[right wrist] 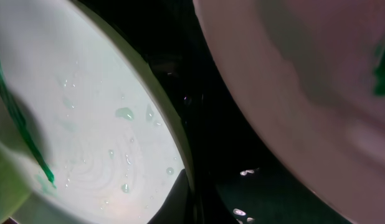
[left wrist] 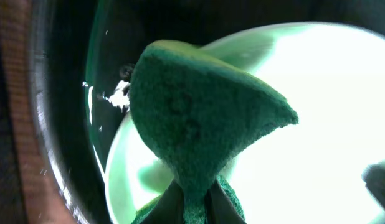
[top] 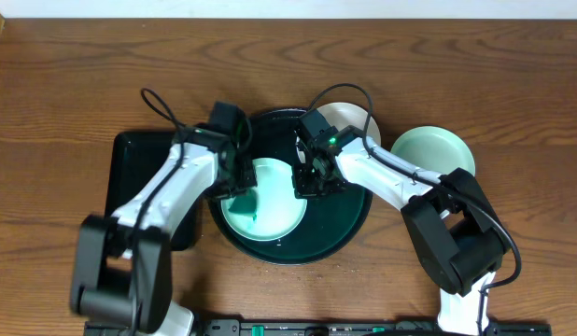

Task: Clean dirty plates on tray and stack at the side
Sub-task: 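Grasp the pink-white plate with the right gripper and scrub it with the sponge, then scrub the pink-white plate with the sponge in the left gripper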

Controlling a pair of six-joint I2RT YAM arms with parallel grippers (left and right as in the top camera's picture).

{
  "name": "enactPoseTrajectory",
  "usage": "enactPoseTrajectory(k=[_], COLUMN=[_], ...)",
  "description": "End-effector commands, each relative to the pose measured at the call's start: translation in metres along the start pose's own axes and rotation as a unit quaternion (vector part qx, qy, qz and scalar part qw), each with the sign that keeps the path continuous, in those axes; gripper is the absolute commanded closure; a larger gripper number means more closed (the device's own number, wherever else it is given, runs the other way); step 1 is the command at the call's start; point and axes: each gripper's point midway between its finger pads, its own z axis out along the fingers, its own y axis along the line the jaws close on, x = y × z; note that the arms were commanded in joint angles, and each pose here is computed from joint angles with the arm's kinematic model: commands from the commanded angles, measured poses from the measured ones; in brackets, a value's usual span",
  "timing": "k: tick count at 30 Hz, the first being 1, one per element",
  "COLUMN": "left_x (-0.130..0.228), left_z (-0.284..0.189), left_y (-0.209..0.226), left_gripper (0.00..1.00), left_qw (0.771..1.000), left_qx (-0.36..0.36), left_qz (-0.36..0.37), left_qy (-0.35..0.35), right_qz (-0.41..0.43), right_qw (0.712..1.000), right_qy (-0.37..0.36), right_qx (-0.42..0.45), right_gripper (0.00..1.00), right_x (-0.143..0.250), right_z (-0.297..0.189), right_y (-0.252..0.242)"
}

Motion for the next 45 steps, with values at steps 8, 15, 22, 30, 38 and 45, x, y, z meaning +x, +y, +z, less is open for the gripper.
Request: enactPoseTrajectory(k=[8, 15, 22, 30, 38, 45], left_x=[0.037, 0.065, 0.034, 0.005, 0.001, 0.020], left_z=[0.049, 0.035, 0.038, 0.019, -0.003, 0.021], left_y=[-0.019, -0.068, -0.043, 0.058, 0.045, 0.006], left_gripper=[0.93, 0.93, 0.93, 0.93, 0.93, 0.93], left_qw=[0.991, 0.950, 0.971, 0.988, 0.993, 0.997], left_qx=[0.026, 0.180, 0.138, -0.142, -0.114, -0.031], left_qz=[0.081, 0.210, 0.160, -0.032, -0.018, 0.049], left_qy=[0.102, 0.143, 0.110, 0.045, 0.023, 0.054], right_qz=[0.004, 0.000, -0.002, -0.002, -0.006, -0.006], right_qw=[1.000, 1.000, 1.000, 1.000, 1.000, 1.000], right_qy=[0.000, 0.001, 0.001, 0.001, 0.003, 0.004], right_qx=[0.000, -0.004, -0.004, -0.004, -0.010, -0.009], right_gripper=[0.99, 0.99, 0.99, 0.99, 0.99, 0.99], right_x=[-0.004, -0.004, -0.004, -0.004, -0.004, -0.004], right_z=[0.003, 0.003, 0.003, 0.003, 0.003, 0.003], right_y=[0.000, 0.001, 0.001, 0.001, 0.003, 0.003])
